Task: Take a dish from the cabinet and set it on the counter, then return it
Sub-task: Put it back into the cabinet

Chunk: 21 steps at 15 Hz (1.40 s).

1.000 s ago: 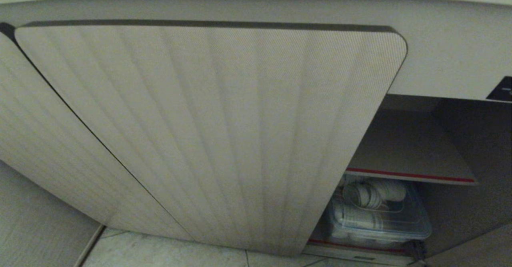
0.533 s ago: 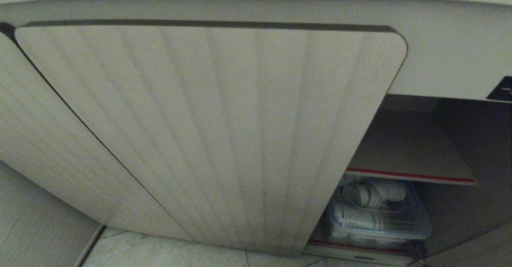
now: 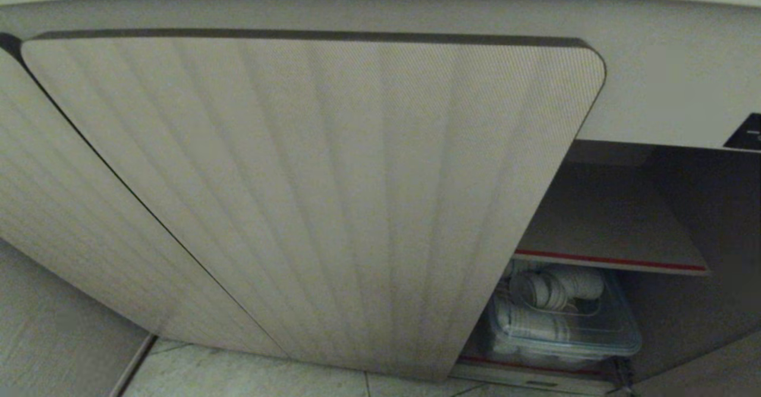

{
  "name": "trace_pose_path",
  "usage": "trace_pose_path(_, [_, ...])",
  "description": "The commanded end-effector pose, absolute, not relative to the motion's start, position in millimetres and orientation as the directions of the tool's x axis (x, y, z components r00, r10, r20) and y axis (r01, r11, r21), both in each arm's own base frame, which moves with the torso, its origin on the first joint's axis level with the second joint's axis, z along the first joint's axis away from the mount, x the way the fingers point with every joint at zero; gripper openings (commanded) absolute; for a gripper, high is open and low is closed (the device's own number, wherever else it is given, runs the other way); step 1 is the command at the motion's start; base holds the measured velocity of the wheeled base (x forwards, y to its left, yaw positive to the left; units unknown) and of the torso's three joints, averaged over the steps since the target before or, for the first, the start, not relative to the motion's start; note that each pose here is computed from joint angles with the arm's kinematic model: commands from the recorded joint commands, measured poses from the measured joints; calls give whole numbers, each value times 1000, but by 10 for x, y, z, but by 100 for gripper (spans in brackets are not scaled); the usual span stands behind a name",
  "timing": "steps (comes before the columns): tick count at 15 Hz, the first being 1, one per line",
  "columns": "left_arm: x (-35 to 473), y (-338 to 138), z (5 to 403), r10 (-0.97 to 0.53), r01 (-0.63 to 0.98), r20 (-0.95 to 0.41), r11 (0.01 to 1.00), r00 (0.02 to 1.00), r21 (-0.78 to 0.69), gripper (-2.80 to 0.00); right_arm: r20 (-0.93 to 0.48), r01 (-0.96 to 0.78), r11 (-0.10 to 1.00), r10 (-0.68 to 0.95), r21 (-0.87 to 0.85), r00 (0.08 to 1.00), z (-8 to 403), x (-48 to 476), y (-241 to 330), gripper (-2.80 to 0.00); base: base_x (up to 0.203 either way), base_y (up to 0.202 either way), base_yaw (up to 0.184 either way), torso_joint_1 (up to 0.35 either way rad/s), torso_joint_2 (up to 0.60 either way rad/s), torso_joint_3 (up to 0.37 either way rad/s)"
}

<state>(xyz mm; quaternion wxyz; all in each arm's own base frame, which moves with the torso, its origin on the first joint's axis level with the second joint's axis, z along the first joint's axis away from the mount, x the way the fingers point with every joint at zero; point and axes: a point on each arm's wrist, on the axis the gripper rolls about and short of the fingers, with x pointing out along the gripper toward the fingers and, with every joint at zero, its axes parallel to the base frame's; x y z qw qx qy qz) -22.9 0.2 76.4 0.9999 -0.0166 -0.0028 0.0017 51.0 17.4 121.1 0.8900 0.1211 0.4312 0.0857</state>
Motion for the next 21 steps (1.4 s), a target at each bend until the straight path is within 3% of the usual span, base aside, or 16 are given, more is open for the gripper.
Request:
trace_pose_path(1, [-228, 2, 760, 5, -4, 5, 999, 1000, -34, -280, -745, -37, 956, 252, 293, 618, 1230, 525, 173, -280, 0, 0, 0, 0, 0, 0])
trace_pose_path(15, [-229, 2, 764, 5, -4, 6, 999, 1000, -34, -280, -799, 136, 928, 216, 347, 562, 1529, 1243, 364, -280, 0, 0, 0, 0, 0, 0])
trace_pose_path(21, [-229, 2, 764, 5, -4, 6, 999, 1000, -34, -280, -773, 218, 878, 229, 427, 592, 1585, 1504, 440, -280, 0, 0, 0, 0, 0, 0])
